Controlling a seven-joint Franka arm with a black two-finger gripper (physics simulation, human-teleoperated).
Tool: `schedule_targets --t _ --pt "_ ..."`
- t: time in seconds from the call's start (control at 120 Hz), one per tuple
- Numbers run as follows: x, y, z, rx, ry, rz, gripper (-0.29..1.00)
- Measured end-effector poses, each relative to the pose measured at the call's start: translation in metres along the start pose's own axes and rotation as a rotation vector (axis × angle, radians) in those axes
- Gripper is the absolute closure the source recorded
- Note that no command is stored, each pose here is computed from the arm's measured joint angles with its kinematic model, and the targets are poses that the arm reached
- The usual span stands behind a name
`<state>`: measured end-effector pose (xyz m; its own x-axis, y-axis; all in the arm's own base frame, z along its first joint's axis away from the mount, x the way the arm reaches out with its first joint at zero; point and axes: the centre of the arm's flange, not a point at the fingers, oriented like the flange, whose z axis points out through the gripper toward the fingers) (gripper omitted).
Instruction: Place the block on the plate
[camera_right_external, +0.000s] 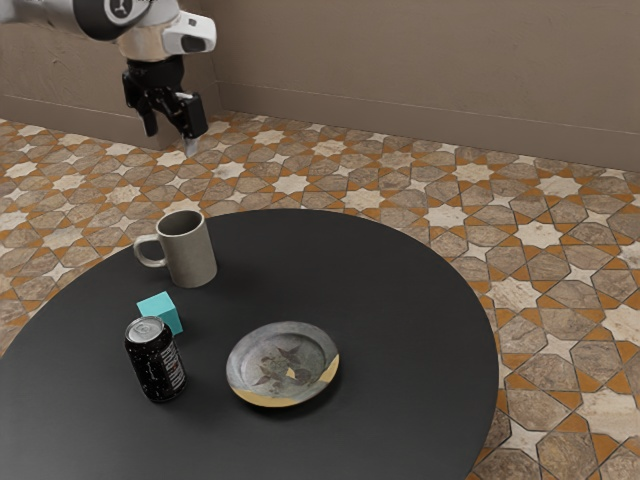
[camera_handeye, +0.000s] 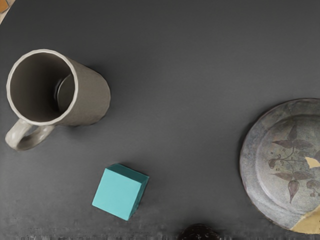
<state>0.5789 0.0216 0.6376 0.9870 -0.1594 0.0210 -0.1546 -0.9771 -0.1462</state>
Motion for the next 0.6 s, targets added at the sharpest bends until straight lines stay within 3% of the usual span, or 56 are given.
schedule_targets --t 0.142,0.292,0.6 --pt "-0.003 0.003 0.035 -0.021 -0.076 0.017 0.00" --pt "-0.027 -0.054 0.129 -0.063 -0.168 0.009 0.00" --pt "-0.043 -0.098 0.233 -0.114 -0.134 0.185 0.00"
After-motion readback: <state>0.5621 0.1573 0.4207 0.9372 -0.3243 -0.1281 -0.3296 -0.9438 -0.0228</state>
